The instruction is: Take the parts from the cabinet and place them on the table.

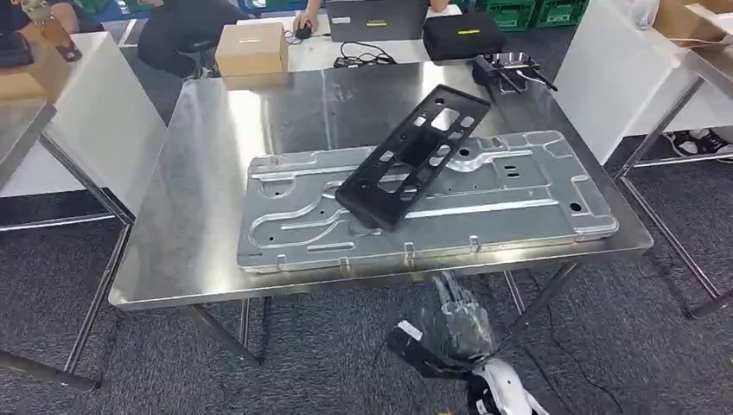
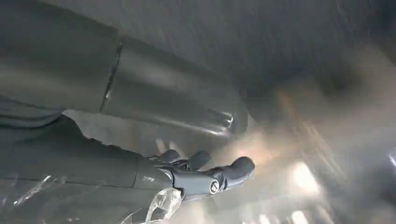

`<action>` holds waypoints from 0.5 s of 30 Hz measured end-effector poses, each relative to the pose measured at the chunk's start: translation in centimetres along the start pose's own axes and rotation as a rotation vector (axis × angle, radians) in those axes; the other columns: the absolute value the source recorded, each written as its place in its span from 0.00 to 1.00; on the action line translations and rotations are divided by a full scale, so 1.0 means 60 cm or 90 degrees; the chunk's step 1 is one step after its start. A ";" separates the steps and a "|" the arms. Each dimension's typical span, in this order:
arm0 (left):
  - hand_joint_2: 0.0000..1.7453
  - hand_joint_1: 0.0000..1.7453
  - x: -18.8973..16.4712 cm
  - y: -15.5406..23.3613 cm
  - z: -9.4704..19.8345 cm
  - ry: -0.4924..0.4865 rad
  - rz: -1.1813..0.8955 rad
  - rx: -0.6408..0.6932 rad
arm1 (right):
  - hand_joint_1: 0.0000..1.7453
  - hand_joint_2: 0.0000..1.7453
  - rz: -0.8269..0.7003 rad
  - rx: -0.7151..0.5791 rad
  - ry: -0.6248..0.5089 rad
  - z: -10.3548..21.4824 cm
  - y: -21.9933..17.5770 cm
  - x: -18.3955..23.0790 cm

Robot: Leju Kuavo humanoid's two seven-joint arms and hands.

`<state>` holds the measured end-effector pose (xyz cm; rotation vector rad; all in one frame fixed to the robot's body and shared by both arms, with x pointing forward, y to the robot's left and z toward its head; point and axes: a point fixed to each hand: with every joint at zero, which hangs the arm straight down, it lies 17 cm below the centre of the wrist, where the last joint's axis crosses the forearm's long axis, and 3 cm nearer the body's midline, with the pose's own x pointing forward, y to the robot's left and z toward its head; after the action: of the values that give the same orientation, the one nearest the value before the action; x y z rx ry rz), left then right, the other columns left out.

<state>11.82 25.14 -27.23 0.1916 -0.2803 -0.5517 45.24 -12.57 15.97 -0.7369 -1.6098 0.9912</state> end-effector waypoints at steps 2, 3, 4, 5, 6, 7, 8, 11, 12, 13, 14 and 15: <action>0.00 0.00 0.000 -0.004 0.001 -0.002 0.001 0.000 | 0.00 0.00 -0.035 0.062 0.054 0.021 0.061 -0.053; 0.00 0.00 0.000 -0.003 0.001 -0.002 0.001 0.001 | 0.00 0.00 -0.052 0.093 0.091 0.033 0.091 -0.086; 0.00 0.00 0.001 -0.002 0.001 -0.003 0.001 0.001 | 0.00 0.00 -0.071 0.122 0.120 0.047 0.120 -0.113; 0.00 0.00 0.001 -0.003 0.001 -0.003 0.001 0.001 | 0.00 0.00 -0.088 0.145 0.148 0.064 0.148 -0.142; 0.00 0.00 0.001 -0.004 0.001 -0.002 0.001 0.001 | 0.00 0.00 -0.105 0.168 0.180 0.083 0.177 -0.178; 0.00 0.00 -0.001 -0.005 0.001 -0.001 0.002 0.001 | 0.00 0.00 -0.134 0.190 0.218 0.106 0.206 -0.215; 0.00 0.00 -0.003 -0.005 0.001 0.001 0.004 0.001 | 0.00 0.00 -0.169 0.209 0.268 0.136 0.237 -0.257; 0.00 0.00 -0.007 -0.011 0.003 0.004 0.012 -0.002 | 0.00 0.00 -0.290 0.227 0.402 0.232 0.299 -0.368; 0.00 0.00 -0.008 -0.011 0.003 0.006 0.016 -0.002 | 0.00 0.00 -0.326 0.229 0.456 0.275 0.319 -0.405; 0.00 0.00 -0.009 -0.012 0.003 0.007 0.017 -0.002 | 0.00 0.00 -0.360 0.233 0.512 0.317 0.338 -0.433; 0.00 0.00 -0.011 -0.012 0.003 0.009 0.020 -0.003 | 0.00 0.00 -0.390 0.238 0.578 0.364 0.356 -0.462; 0.00 0.00 -0.012 -0.013 0.003 0.010 0.022 -0.004 | 0.00 0.00 -0.407 0.249 0.642 0.410 0.373 -0.485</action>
<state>10.78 24.85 -27.40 0.1850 -0.2663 -0.5158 28.25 -32.75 -19.48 -0.3020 -0.6415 0.3187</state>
